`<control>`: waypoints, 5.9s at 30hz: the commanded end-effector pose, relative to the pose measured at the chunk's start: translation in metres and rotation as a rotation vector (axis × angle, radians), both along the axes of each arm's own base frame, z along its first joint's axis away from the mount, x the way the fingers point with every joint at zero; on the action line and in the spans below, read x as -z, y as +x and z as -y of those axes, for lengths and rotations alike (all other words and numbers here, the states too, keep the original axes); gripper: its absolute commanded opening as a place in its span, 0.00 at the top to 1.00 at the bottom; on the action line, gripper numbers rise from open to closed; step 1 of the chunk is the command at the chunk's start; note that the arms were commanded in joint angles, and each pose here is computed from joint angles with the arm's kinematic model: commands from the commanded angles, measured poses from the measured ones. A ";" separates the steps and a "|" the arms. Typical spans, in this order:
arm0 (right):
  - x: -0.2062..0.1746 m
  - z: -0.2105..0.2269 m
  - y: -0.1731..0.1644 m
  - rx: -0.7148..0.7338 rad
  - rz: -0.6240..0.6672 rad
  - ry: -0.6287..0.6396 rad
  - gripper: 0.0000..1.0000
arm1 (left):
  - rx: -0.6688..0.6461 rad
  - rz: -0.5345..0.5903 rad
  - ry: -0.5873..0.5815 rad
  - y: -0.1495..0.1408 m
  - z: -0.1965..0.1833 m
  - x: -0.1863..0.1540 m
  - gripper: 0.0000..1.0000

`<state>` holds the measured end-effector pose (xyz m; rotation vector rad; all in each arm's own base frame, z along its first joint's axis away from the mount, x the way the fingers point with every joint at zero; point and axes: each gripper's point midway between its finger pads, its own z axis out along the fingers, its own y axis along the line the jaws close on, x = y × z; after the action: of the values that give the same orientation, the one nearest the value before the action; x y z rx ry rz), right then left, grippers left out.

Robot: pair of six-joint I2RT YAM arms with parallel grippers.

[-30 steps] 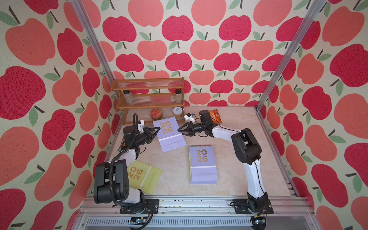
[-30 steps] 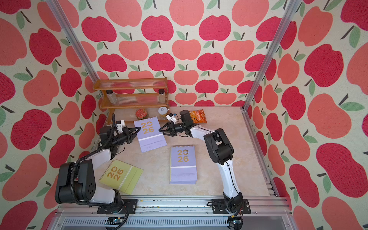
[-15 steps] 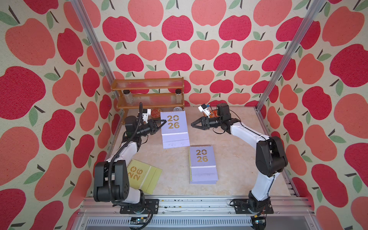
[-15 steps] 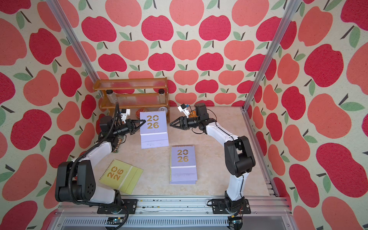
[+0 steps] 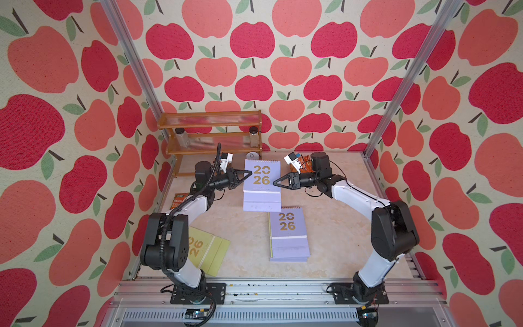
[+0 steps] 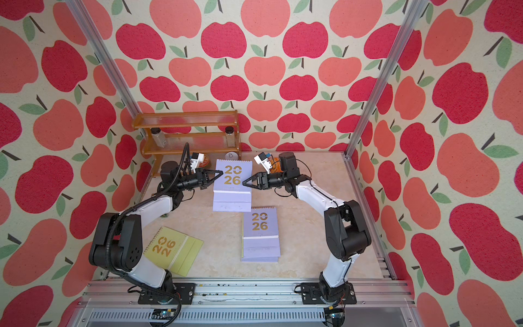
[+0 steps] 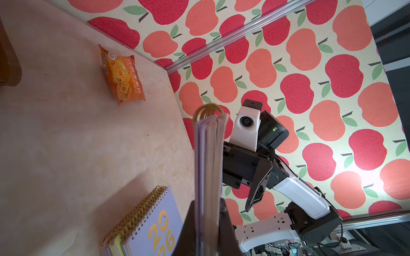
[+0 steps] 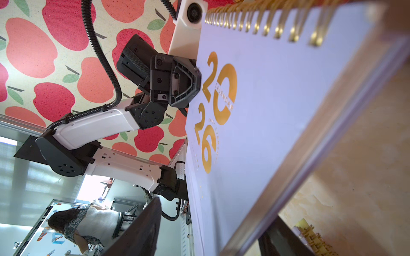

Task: Stack the calendars
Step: Place the calendar at the calendar, then move the calendar to the center of the board.

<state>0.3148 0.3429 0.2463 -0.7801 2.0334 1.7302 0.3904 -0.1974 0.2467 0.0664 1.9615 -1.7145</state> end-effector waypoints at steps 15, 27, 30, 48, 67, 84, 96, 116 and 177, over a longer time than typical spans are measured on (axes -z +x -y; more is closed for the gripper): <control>-0.015 0.001 0.006 0.066 0.032 0.106 0.75 | 0.024 0.076 -0.029 0.002 0.018 -0.011 1.00; -0.021 0.019 0.011 0.115 0.030 0.059 1.00 | 0.027 0.037 0.025 -0.003 0.015 0.003 0.36; -0.025 0.032 0.007 0.131 0.020 0.035 1.00 | 0.018 0.049 0.051 -0.004 0.010 -0.002 0.11; 0.044 0.082 -0.095 0.060 -0.270 -0.197 1.00 | -0.040 0.053 0.086 -0.017 -0.018 -0.011 0.03; 0.100 0.086 -0.112 0.076 -0.405 -0.219 1.00 | -0.038 0.043 0.087 -0.017 -0.017 -0.009 0.02; 0.129 0.092 -0.108 0.110 -0.418 -0.313 0.85 | -0.035 0.032 0.091 -0.018 -0.017 -0.005 0.02; 0.137 0.100 -0.104 0.155 -0.387 -0.398 0.45 | -0.035 0.034 0.093 -0.018 -0.017 -0.006 0.02; 0.139 0.180 -0.044 0.554 0.005 -0.919 0.14 | -0.406 -0.267 0.584 -0.042 -0.094 0.023 0.01; 0.155 -0.155 -0.158 -0.396 -0.171 -0.503 0.19 | -0.711 -0.936 0.715 -0.147 -0.165 0.226 0.01</control>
<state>0.1629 0.4980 0.0950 -1.3029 2.5997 1.4775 0.2449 -0.0253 0.0422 -1.1943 2.6232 -0.4883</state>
